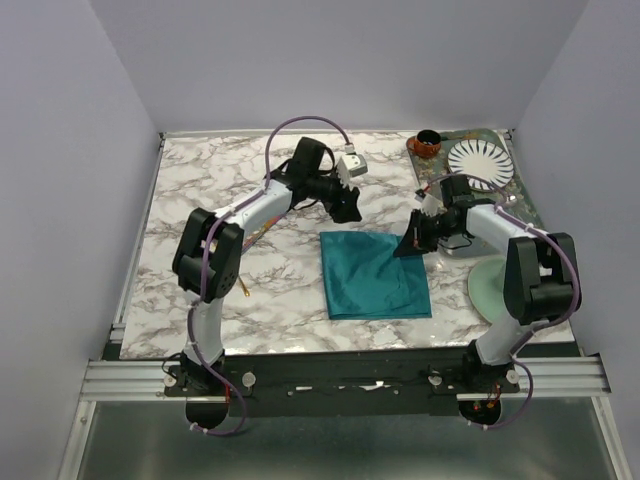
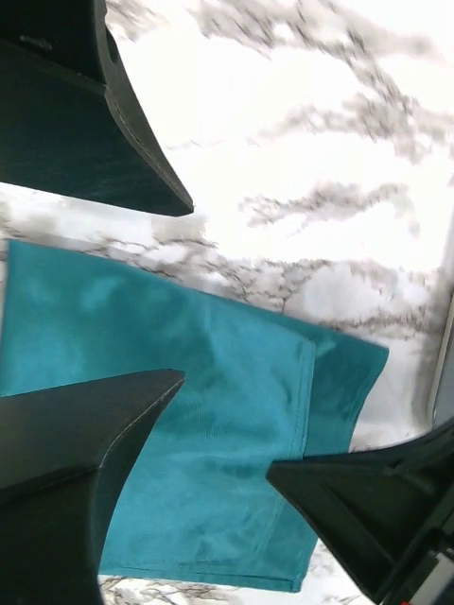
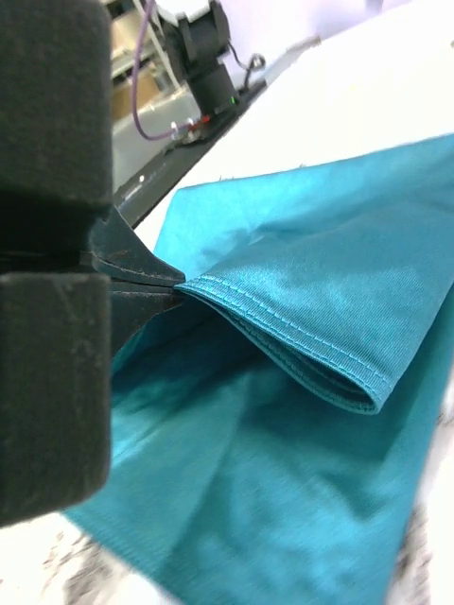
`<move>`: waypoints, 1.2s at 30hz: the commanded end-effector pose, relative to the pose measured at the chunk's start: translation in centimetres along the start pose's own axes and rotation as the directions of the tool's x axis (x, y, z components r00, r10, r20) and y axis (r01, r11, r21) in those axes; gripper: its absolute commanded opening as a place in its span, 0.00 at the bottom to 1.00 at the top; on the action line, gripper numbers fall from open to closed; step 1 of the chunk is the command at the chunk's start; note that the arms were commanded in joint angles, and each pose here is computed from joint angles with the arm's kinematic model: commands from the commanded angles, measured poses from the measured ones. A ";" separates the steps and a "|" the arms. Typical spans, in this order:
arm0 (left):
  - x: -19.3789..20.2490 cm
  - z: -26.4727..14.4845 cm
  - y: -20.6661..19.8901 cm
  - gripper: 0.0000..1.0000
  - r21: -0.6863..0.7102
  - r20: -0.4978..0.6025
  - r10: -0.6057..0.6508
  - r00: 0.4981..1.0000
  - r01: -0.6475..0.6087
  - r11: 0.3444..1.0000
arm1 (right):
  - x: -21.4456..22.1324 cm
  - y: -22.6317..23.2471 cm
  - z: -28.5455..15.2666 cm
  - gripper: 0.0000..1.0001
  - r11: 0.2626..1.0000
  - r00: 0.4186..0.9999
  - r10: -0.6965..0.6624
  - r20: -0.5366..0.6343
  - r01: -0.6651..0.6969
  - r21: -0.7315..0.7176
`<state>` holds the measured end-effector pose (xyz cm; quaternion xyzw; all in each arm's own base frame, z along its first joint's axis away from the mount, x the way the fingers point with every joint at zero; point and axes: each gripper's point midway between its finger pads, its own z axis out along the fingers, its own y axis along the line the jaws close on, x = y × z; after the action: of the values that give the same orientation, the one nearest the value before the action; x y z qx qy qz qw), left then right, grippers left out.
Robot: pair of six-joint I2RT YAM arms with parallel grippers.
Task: Fold the napkin into a case and place the utensils inside
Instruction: Fold the rectangle-folded napkin at the center of the board.
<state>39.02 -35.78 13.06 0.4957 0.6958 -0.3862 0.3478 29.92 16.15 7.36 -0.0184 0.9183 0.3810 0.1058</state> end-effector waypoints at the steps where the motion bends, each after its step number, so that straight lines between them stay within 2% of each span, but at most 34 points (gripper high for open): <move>1: -1.2 -3.1 0.4 0.77 -0.167 0.024 -0.049 0.998 0.053 0.985 | 2.6 -2.5 -0.8 0.01 0.986 0.998 0.045 -0.048 -0.037 0.161; 3: -1.1 -4.0 -0.5 0.77 -0.173 0.028 -0.083 0.996 0.087 0.981 | 3.0 -3.5 -1.0 0.01 0.978 0.998 0.039 -0.055 -0.027 0.208; 8: 1.7 -4.9 -3.1 0.77 -0.155 0.003 -0.201 0.980 0.199 0.968 | 3.3 -4.9 -1.0 0.01 0.963 0.997 0.041 -0.072 -0.020 0.267; 16: 6.1 -5.3 -5.3 0.77 -0.168 -0.051 -0.370 0.927 0.358 0.919 | 2.2 -6.7 -1.4 0.01 0.933 0.996 0.046 -0.070 -0.018 0.360; 36: 8.4 -6.5 -8.1 0.77 -0.172 -0.050 -0.470 0.881 0.456 0.873 | 0.8 -8.4 -3.1 0.01 0.871 0.997 0.002 -0.077 0.037 0.489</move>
<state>28.86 -28.29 9.73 0.3100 0.8381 -0.3769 0.2438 28.97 9.31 3.75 -0.0106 0.9831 0.1656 0.0776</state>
